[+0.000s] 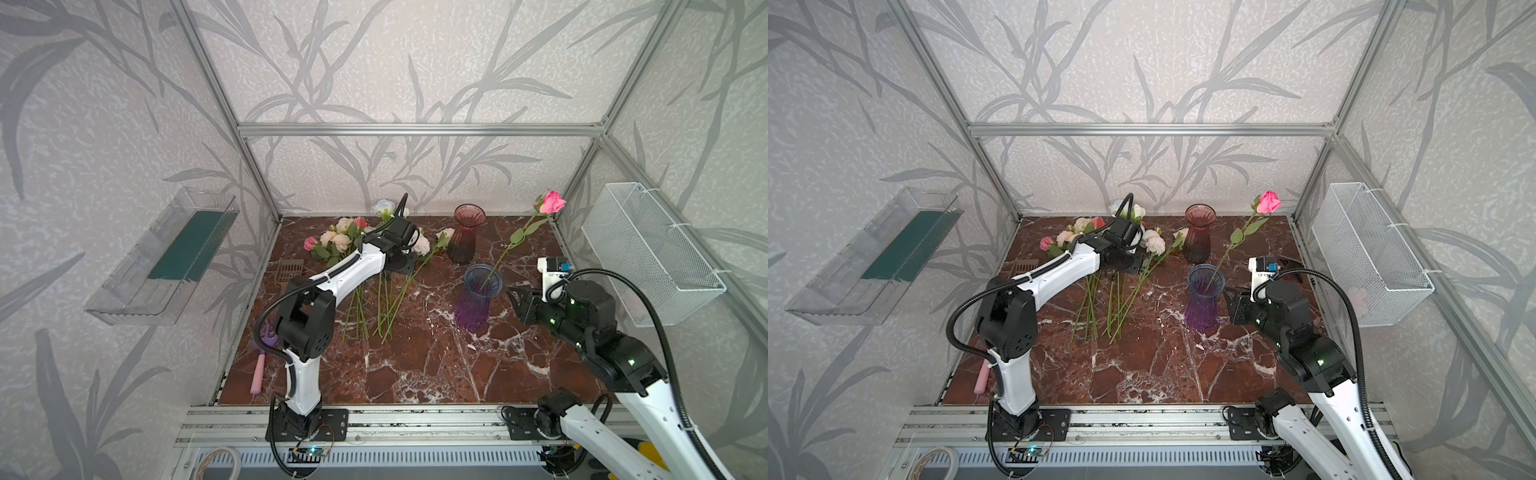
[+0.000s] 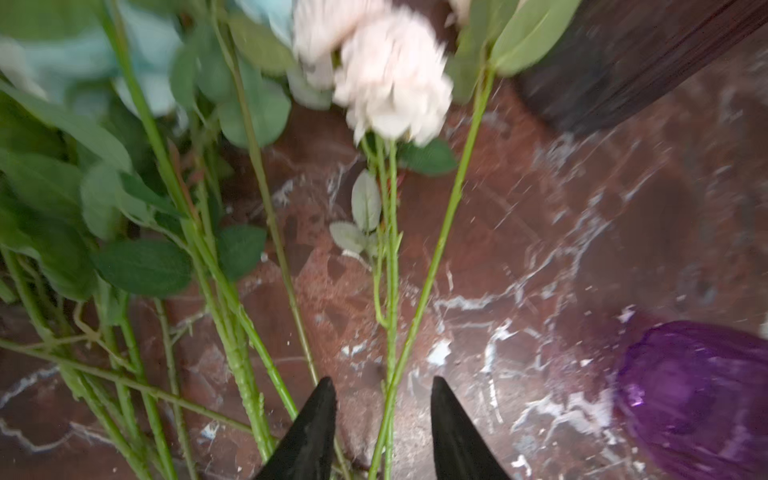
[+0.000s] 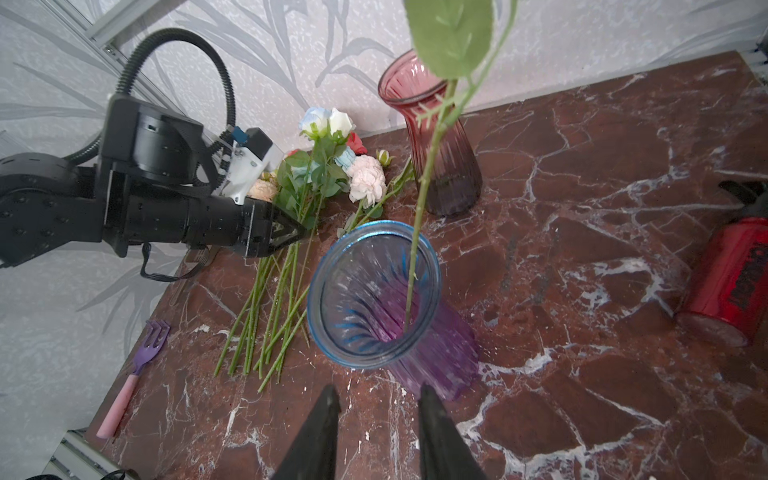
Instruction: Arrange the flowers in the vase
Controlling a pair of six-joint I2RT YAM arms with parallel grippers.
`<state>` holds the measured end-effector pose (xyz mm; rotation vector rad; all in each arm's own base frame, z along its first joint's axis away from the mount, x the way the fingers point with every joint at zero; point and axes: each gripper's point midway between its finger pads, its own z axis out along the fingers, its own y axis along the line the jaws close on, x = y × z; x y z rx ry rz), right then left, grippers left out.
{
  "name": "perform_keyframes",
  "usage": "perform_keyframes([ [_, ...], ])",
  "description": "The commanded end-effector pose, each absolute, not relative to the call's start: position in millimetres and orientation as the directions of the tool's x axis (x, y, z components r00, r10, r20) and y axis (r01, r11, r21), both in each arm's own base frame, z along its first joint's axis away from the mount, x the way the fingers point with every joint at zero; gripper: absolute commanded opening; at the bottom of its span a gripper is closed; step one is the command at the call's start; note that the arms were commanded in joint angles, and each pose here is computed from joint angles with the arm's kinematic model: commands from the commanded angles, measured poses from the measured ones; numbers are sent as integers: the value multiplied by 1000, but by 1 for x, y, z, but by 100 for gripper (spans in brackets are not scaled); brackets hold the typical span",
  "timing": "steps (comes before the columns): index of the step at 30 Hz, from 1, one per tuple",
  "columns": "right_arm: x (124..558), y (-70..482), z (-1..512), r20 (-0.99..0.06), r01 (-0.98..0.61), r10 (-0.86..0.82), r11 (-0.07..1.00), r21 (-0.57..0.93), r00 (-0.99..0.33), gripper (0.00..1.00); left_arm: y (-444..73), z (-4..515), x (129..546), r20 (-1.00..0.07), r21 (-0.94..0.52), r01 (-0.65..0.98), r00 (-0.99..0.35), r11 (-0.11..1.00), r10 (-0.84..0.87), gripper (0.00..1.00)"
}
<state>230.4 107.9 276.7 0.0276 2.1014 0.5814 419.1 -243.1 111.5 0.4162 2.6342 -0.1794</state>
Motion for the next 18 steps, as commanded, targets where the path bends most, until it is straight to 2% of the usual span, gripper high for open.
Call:
perform_keyframes([
  [1,231,110,273,-777,-198,263,875,442,-572,33,-225,92,390,-327,28,394,-865,919,381,41],
  [7,231,107,272,-788,-196,251,885,422,-562,33,-235,68,378,-238,2,455,-865,891,442,41],
  [14,231,107,267,-789,-199,254,883,425,-559,33,-234,46,378,-204,36,457,-867,889,454,40],
  [18,231,108,265,-788,-199,254,883,426,-561,33,-234,39,380,-200,40,463,-865,886,461,35],
])
